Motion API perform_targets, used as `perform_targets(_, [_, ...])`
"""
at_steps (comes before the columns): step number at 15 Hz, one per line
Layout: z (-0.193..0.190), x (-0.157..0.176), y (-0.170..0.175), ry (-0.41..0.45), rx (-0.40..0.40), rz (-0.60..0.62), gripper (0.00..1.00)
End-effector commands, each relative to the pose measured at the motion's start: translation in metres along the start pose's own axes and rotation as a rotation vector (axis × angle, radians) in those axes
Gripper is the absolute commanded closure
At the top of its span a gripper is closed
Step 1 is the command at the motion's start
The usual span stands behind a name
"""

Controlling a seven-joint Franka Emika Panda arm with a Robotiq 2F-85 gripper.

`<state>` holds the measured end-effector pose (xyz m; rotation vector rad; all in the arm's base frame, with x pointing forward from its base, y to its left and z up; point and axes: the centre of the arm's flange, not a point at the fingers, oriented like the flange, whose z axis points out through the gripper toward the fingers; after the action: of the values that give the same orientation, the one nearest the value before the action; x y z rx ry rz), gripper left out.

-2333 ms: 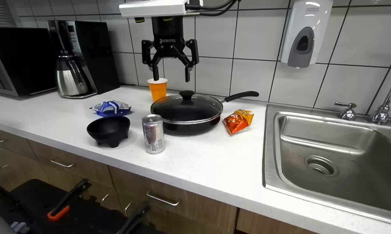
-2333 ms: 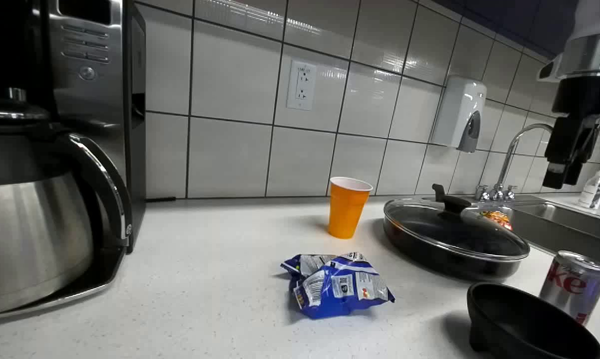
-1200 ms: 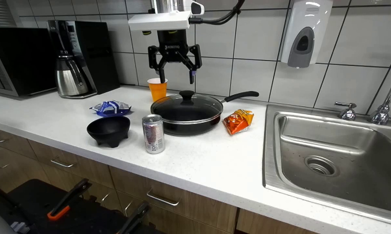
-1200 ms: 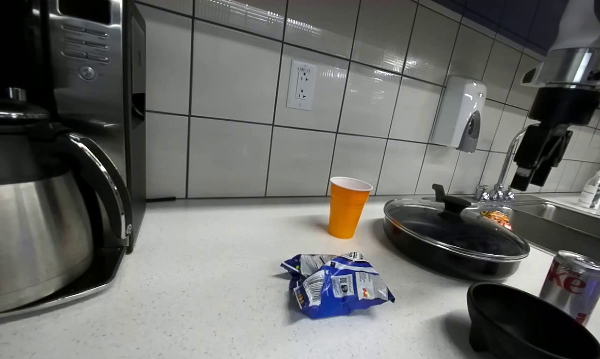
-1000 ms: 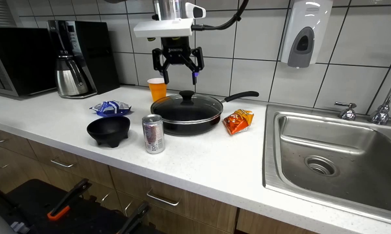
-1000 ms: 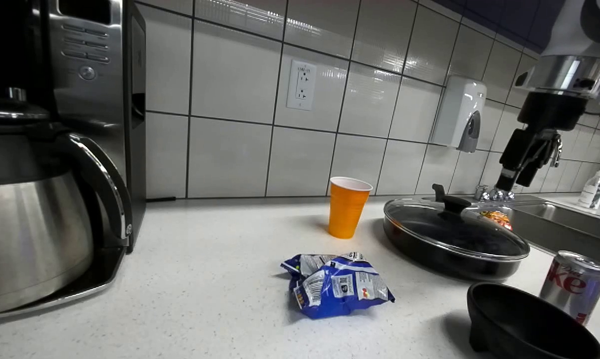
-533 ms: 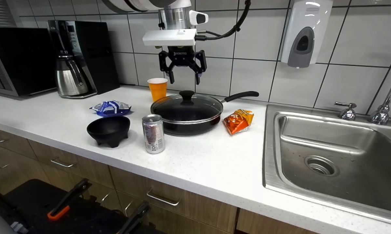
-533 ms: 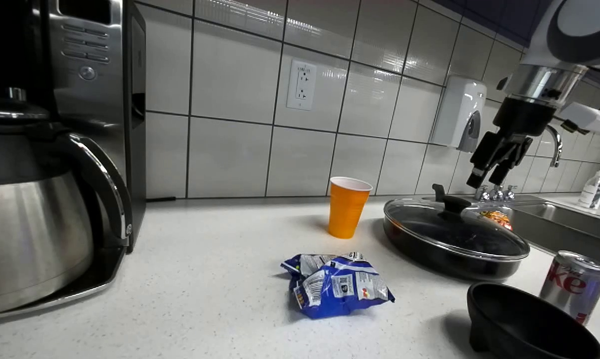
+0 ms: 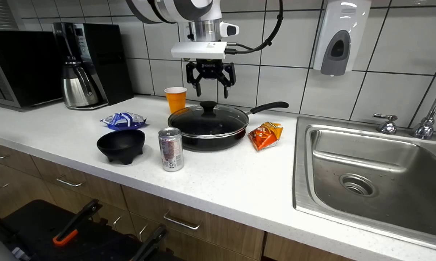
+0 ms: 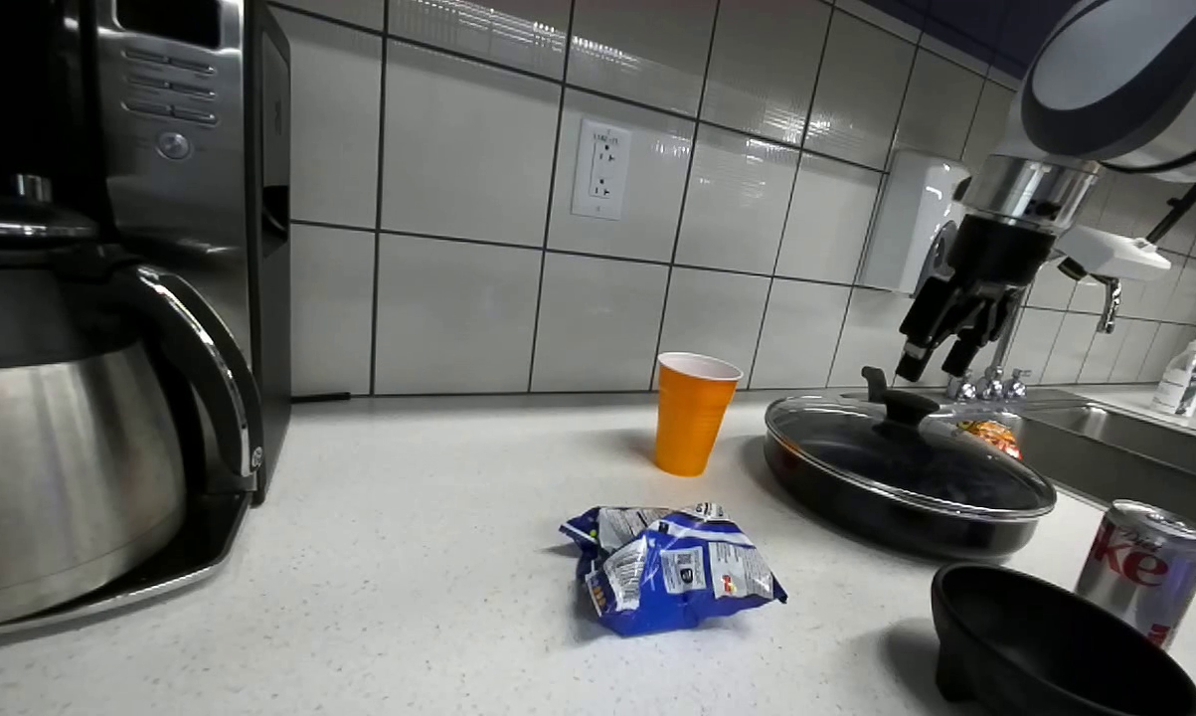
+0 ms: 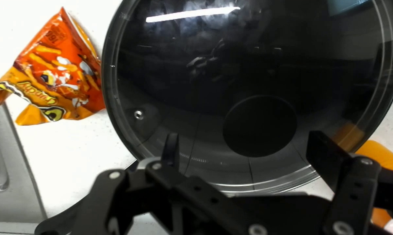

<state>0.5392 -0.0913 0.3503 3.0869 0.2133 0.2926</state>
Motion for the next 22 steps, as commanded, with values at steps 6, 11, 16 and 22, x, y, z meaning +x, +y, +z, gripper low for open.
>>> perform_targets(6, [0.024, 0.026, -0.005, -0.039, 0.032, -0.028, 0.0])
perform_targets(11, [0.031, 0.029, -0.007, -0.057, 0.024, -0.033, 0.0])
perform_targets(16, [0.034, 0.027, -0.008, -0.085, 0.031, -0.031, 0.0])
perform_targets(22, [0.035, 0.026, -0.008, -0.144, 0.03, -0.033, 0.0])
